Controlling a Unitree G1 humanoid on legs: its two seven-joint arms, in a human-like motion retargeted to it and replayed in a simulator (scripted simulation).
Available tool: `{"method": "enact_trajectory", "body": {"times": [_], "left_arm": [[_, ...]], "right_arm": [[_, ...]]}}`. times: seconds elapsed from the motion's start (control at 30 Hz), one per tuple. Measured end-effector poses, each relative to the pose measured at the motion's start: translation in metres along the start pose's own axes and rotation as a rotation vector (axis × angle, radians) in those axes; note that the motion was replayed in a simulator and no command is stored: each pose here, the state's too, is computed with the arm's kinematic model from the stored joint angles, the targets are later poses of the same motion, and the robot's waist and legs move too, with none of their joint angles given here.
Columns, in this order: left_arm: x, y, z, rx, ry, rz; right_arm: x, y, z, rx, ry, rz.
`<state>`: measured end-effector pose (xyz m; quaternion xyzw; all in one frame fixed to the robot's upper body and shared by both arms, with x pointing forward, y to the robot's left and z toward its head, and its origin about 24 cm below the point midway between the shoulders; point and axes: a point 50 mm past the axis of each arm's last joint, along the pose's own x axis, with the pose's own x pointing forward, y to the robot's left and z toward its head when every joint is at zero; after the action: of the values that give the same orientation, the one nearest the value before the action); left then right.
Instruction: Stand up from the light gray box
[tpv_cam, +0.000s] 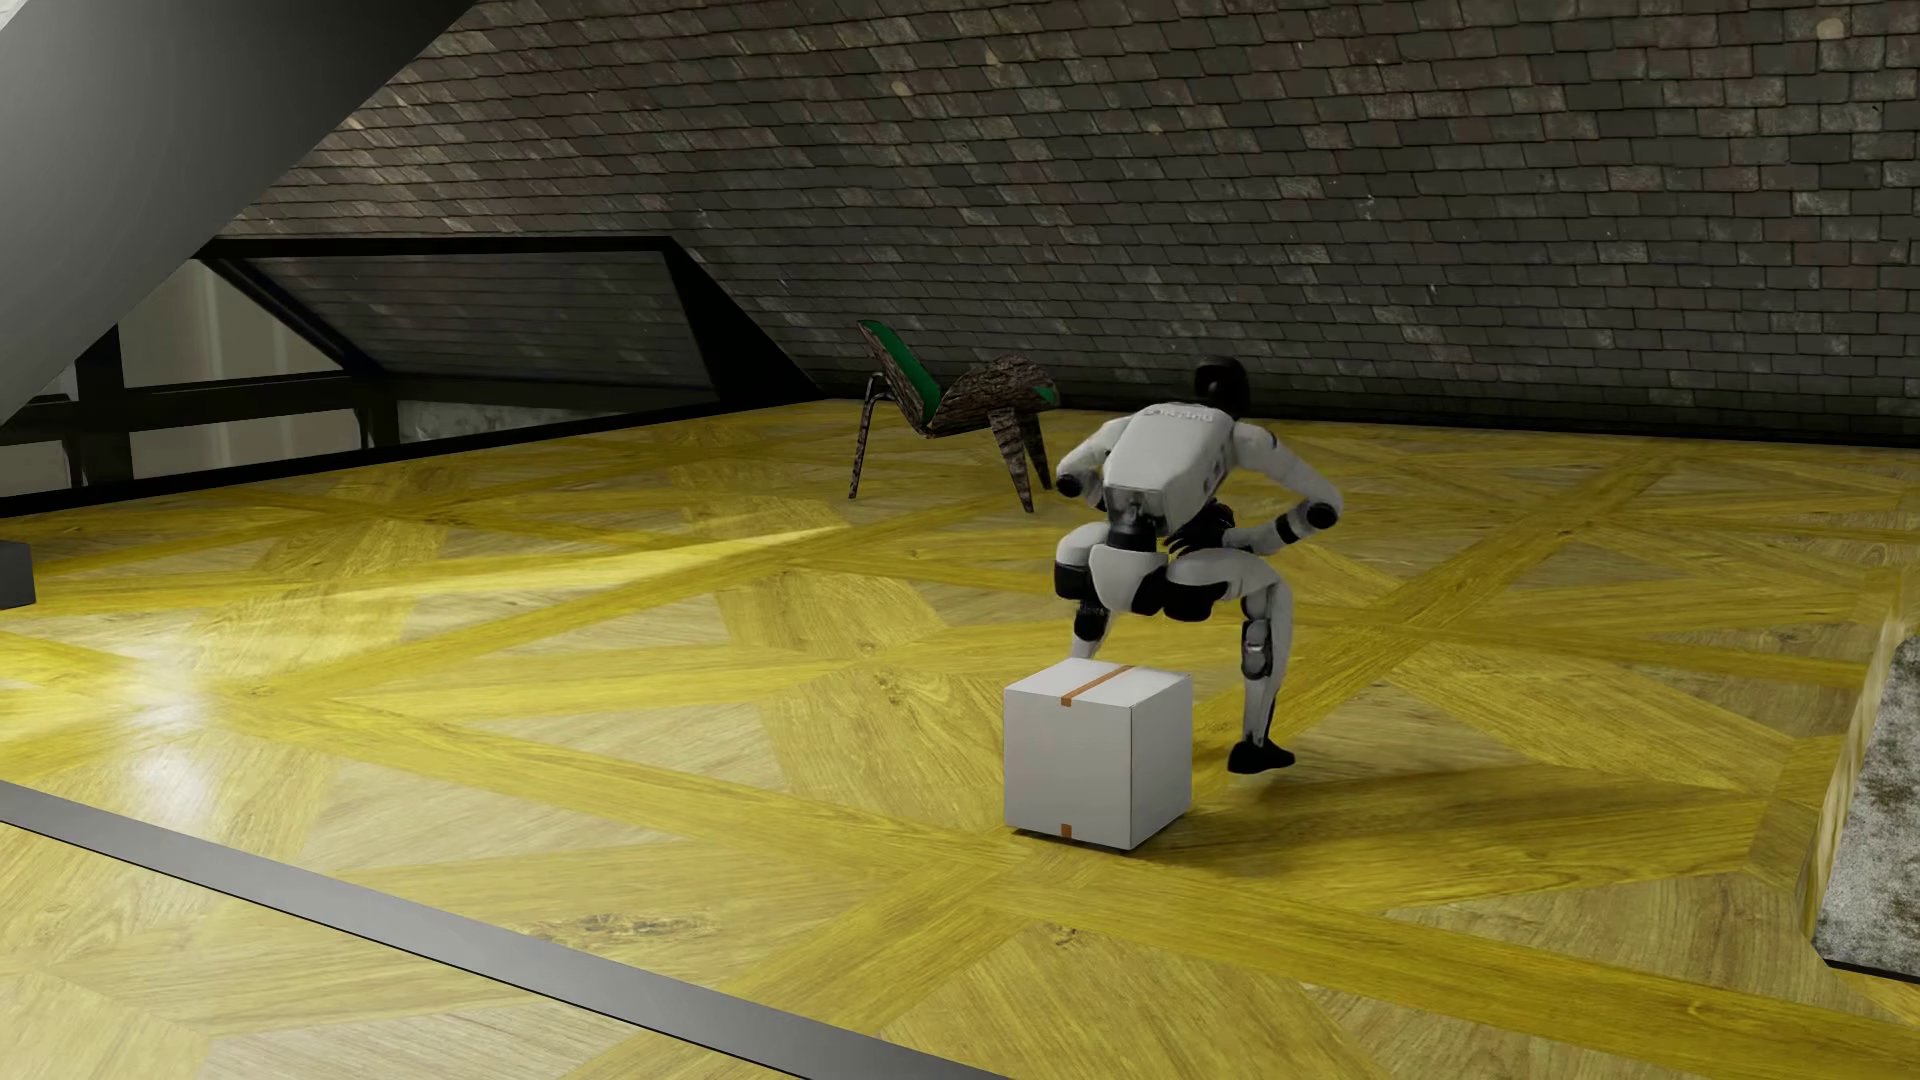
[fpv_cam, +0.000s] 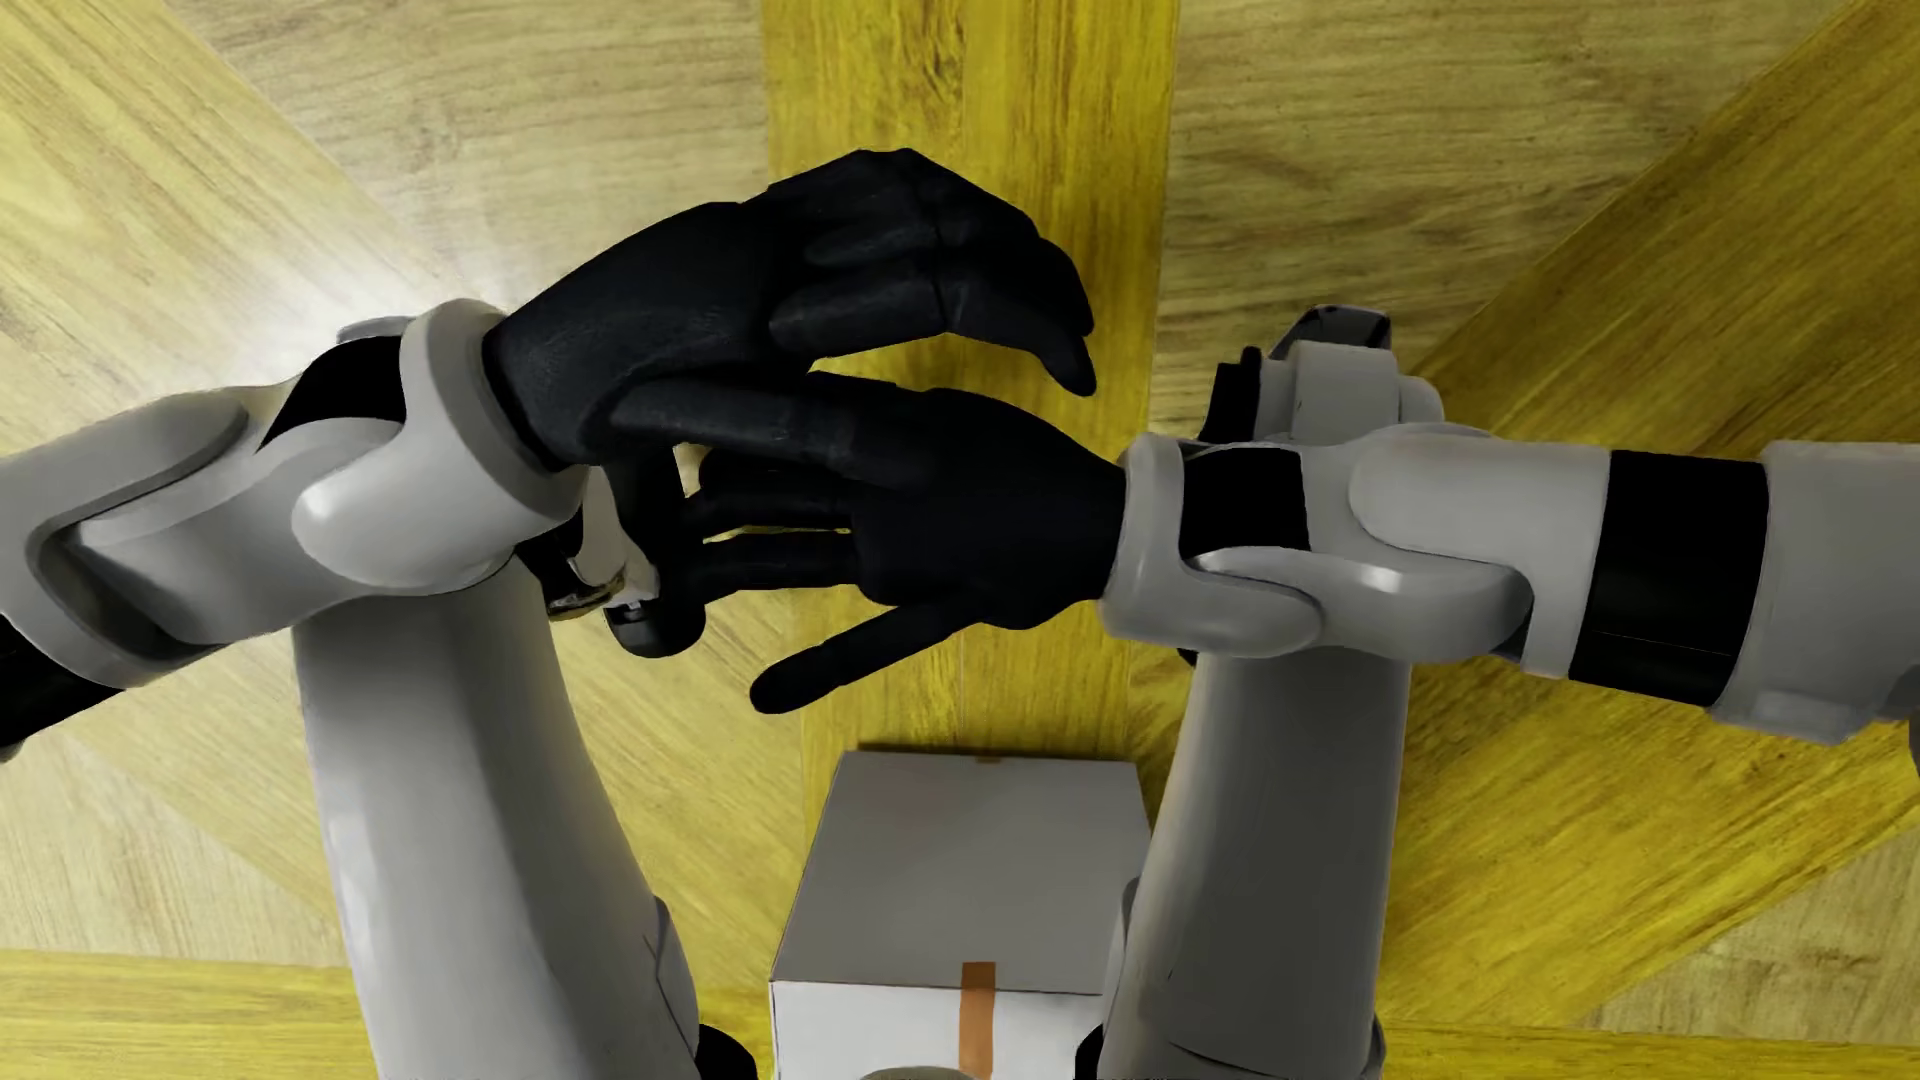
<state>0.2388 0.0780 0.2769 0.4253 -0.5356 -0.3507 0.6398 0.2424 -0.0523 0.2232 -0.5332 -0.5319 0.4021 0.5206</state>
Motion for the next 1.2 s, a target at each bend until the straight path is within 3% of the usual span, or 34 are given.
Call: {"method": "enact_trajectory", "body": {"times": [0.13, 0.27, 0.37, 0.43, 0.5, 0.57, 0.67, 0.8, 0.87, 0.97, 1.07, 1.2], "left_arm": [[0.002, -0.02, -0.029, -0.007, 0.101, 0.002], [-0.015, -0.081, -0.091, -0.064, 0.406, -0.154], [-0.045, -0.16, -0.124, -0.217, 0.684, -0.387], [-0.07, -0.22, -0.119, -0.36, 0.841, -0.581], [-0.097, -0.264, -0.1, -0.545, 0.976, -0.687], [-0.134, -0.291, -0.077, -0.737, 1.128, -0.646], [-0.201, -0.311, -0.043, -0.965, 1.408, -0.48], [-0.263, -0.324, 0.003, -1.071, 1.659, -0.352], [-0.288, -0.333, 0.03, -1.122, 1.793, -0.376], [-0.307, -0.343, 0.06, -1.196, 1.912, -0.455], [-0.315, -0.347, 0.077, -1.238, 1.965, -0.458], [-0.304, -0.349, 0.074, -1.26, 1.89, -0.447]], "right_arm": [[0.003, 0.019, -0.025, 0.003, 0.113, -0.024], [-0.005, 0.084, -0.068, 0.097, 0.38, 0.11], [-0.018, 0.162, -0.077, 0.311, 0.598, 0.343], [-0.03, 0.21, -0.058, 0.49, 0.675, 0.549], [-0.06, 0.249, -0.038, 0.771, 0.913, 0.568], [-0.088, 0.272, -0.012, 0.988, 1.058, 0.513], [-0.126, 0.284, 0.02, 1.146, 1.163, 0.425], [-0.186, 0.294, 0.058, 1.264, 1.413, 0.311], [-0.217, 0.309, 0.09, 1.338, 1.646, 0.297], [-0.249, 0.322, 0.135, 1.398, 1.86, 0.451], [-0.261, 0.324, 0.16, 1.442, 1.845, 0.609], [-0.263, 0.32, 0.16, 1.468, 1.801, 0.572]]}}
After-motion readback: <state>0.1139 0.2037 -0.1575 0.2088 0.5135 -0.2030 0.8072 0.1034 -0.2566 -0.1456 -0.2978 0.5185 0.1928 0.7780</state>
